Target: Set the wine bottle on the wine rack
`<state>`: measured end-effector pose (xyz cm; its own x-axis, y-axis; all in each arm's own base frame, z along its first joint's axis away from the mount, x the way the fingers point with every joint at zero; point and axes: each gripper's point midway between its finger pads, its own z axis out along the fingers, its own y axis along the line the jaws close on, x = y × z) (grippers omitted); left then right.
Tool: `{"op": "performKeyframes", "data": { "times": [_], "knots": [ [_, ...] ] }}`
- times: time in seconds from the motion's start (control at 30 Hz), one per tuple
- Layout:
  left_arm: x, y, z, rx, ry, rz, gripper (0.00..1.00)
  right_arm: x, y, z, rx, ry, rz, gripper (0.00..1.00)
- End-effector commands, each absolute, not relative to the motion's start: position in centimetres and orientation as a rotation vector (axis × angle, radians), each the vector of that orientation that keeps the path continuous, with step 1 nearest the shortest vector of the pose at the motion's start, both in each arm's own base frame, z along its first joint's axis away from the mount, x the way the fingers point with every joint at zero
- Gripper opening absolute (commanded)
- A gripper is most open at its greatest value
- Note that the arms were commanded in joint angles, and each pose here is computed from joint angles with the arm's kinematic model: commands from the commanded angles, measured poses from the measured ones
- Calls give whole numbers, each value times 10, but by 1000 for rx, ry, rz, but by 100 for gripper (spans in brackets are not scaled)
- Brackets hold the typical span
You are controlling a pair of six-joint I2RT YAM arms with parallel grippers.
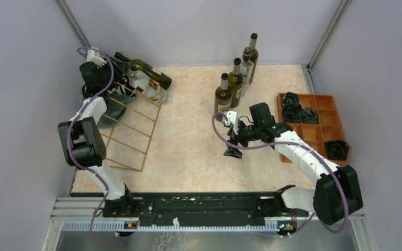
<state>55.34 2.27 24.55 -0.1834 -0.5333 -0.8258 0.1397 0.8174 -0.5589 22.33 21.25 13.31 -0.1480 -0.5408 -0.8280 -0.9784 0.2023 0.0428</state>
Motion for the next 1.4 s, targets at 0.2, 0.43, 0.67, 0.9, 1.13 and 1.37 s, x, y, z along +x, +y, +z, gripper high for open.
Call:
{"op": "performKeyframes", "data": {
  "times": [0.2,0.43,0.67,0.9,1.13,1.37],
  "knots": [
    [561,38,298,-276,1563,-519,55,232,215,152,-1427,1715,781,98],
    [564,47,299,-313,1577,-470,55,231,216,152,-1427,1715,782,98],
    [569,50,294,-312,1594,-452,56,231,216,153,-1429,1711,783,98],
    [573,56,285,-321,1612,-416,56,231,216,153,-1431,1710,784,98],
    [576,62,275,-328,1633,-377,56,231,216,153,-1430,1711,783,98],
    [579,68,267,-335,1651,-339,57,230,216,153,-1432,1710,783,98]
  ]
}}
